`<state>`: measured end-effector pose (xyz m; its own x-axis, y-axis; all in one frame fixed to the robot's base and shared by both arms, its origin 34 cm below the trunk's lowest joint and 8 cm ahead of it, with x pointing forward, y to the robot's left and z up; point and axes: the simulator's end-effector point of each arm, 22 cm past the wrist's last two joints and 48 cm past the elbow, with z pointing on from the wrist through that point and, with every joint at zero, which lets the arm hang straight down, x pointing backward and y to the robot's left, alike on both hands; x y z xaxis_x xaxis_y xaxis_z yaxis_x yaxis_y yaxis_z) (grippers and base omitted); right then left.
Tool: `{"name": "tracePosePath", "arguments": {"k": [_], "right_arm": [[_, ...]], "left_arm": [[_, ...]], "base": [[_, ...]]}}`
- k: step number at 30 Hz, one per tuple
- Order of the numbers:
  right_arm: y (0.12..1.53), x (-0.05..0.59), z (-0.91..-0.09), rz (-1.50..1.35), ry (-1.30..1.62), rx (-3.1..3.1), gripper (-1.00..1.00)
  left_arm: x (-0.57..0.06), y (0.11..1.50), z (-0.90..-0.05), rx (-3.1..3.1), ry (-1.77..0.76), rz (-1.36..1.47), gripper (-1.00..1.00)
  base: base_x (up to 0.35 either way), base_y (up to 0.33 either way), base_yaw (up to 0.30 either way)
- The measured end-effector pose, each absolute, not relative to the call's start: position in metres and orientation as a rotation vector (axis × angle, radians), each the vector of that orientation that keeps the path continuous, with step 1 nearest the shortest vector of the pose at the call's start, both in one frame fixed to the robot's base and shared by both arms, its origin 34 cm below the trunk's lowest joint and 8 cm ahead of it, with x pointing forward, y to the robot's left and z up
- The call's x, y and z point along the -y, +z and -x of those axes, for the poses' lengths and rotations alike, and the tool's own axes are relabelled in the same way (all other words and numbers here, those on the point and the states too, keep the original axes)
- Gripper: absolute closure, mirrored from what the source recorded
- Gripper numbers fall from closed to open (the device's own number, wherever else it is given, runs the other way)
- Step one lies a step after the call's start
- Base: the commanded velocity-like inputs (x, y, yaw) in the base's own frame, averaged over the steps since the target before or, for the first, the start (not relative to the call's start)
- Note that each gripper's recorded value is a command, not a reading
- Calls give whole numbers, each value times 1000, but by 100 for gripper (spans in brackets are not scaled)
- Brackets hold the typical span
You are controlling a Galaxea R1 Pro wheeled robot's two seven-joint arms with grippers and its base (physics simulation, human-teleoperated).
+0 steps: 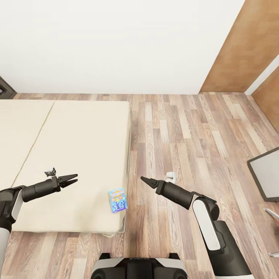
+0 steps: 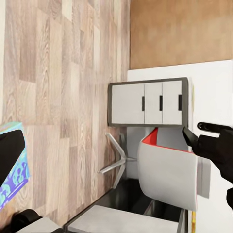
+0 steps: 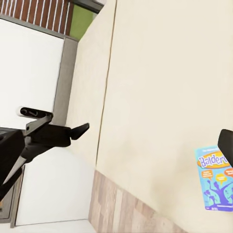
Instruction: Put all the toys in the child's room - the three board games (two on the bed and one on the table), the two jigsaw puzzles on the table, and the tennis ball on the table - inside the toy box on the table in the child's room.
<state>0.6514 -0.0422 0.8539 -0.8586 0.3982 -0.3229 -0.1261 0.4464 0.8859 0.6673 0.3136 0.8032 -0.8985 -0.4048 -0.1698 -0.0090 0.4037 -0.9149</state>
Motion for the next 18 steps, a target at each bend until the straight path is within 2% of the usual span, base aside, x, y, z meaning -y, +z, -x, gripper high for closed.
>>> {"name": "tracePosePath", "arguments": {"k": [18], "right_arm": [[871, 44, -658, -209, 1391, -2163, -100]], "left_arm": [[-317, 829, -672, -2252, -1517, 320, -100]], "base": [[0, 0, 0]]}}
